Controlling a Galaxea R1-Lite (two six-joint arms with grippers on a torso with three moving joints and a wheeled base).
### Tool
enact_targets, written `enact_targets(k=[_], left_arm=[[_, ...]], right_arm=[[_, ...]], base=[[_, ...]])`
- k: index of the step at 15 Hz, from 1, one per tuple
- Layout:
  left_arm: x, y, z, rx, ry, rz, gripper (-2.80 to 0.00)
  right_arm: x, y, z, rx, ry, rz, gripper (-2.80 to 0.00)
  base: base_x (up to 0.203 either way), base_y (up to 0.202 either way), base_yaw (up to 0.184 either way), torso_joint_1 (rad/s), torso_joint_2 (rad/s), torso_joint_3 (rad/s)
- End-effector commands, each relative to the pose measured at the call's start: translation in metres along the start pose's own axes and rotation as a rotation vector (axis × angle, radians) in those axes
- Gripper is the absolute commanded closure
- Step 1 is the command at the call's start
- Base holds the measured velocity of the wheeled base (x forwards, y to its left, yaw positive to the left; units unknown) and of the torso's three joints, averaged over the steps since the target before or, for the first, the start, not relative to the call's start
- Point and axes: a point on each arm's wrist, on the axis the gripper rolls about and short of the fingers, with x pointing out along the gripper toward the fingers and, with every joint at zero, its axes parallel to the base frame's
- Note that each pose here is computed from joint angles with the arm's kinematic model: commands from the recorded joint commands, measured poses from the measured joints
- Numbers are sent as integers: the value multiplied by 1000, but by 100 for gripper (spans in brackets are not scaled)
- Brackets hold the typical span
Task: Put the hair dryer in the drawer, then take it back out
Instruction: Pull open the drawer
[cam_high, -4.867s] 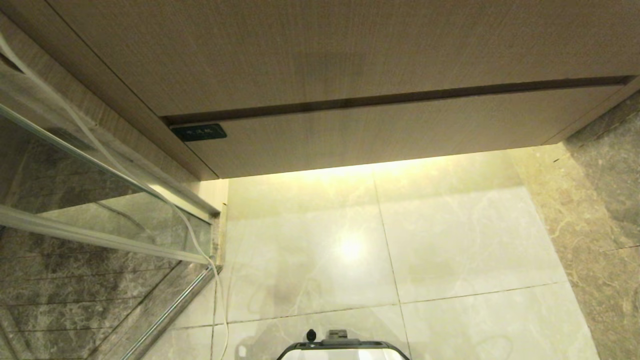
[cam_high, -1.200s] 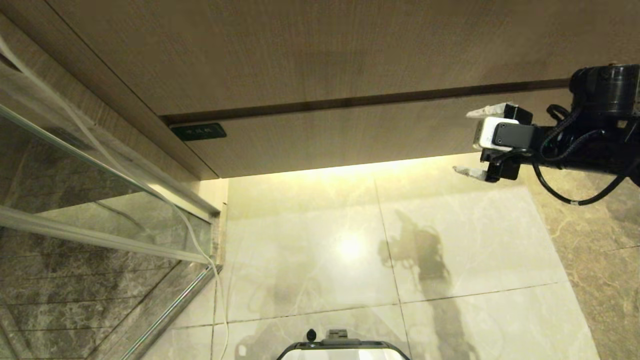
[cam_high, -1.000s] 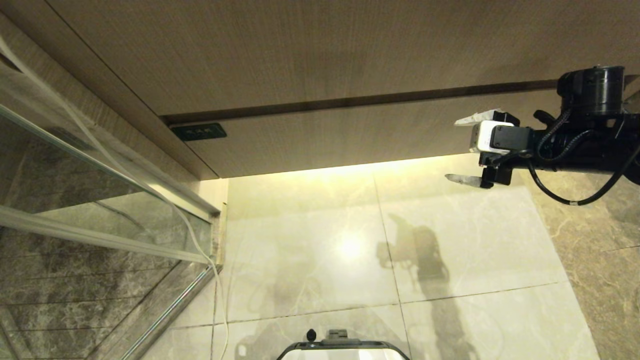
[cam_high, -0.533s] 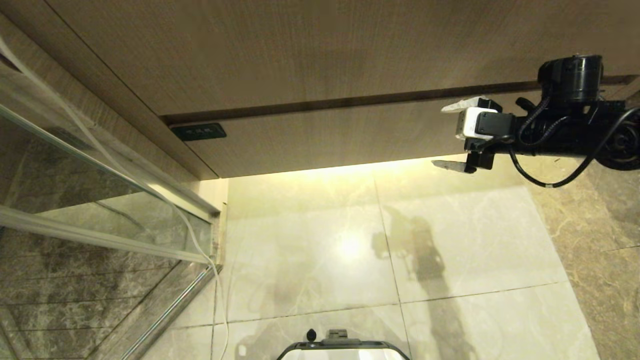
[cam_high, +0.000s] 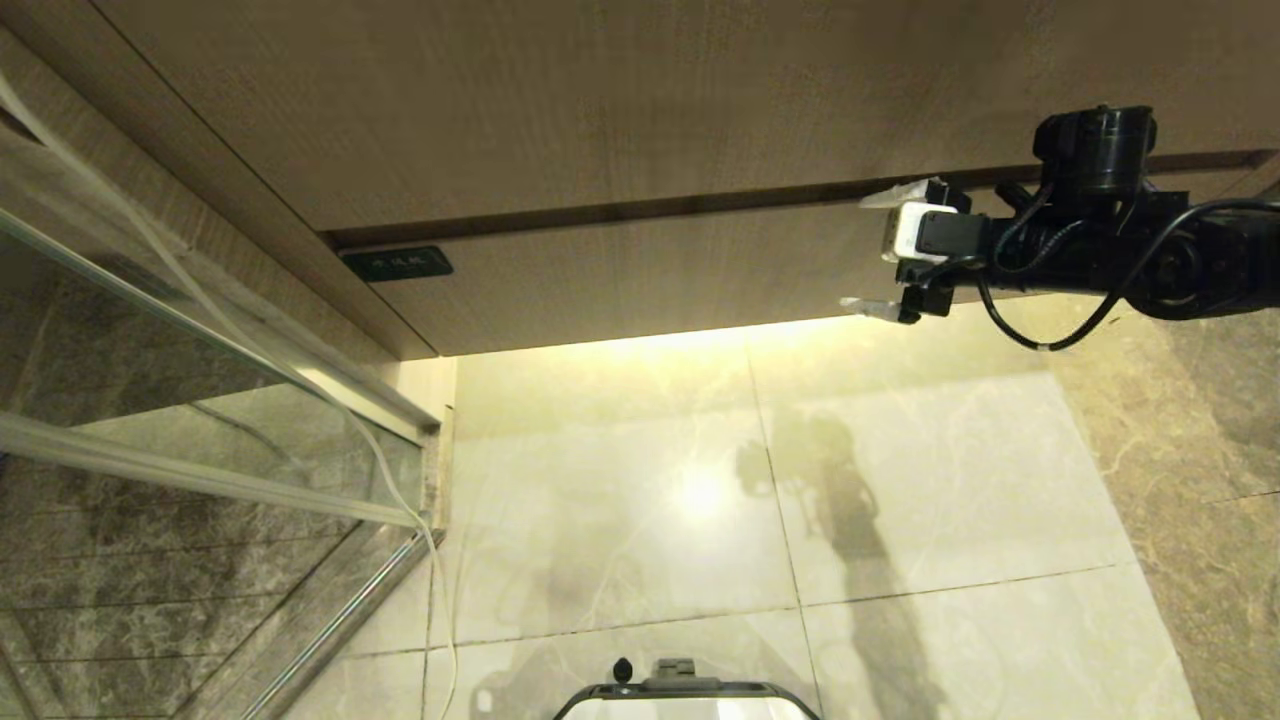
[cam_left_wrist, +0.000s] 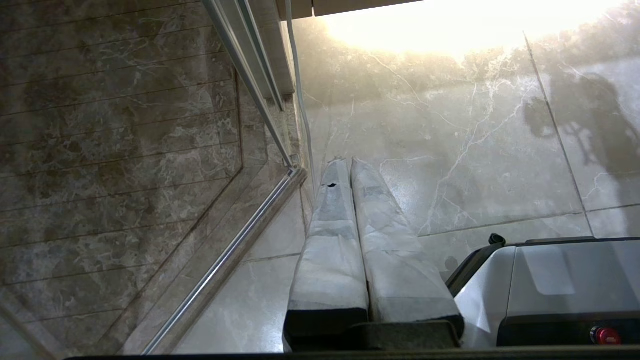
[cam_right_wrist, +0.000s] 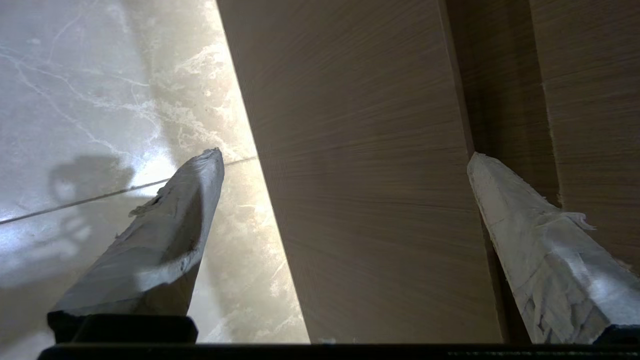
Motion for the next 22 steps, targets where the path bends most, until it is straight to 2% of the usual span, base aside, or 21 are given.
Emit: enact_targets(k=[1, 4, 13, 16, 22], left_arm=[[0, 0, 0, 0, 2, 0, 0], [0, 0, 0, 0, 2, 1, 0], [0, 0, 0, 0, 0, 1, 0], [0, 0, 0, 0, 2, 0, 0], [0, 0, 0, 0, 2, 0, 0]], right_arm=[[6, 0, -3, -18, -8, -18, -280], [7, -2, -3, -31, -13, -40, -280], [15, 5, -6, -27, -13, -23, -280], [18, -1, -6, -51, -30, -71, -280], [5, 2, -1, -34, -18, -42, -280]], base=[[0, 0, 0, 0, 0, 0], [0, 0, 0, 0, 0, 0], [0, 0, 0, 0, 0, 0], [0, 0, 0, 0, 0, 0], [0, 0, 0, 0, 0, 0]])
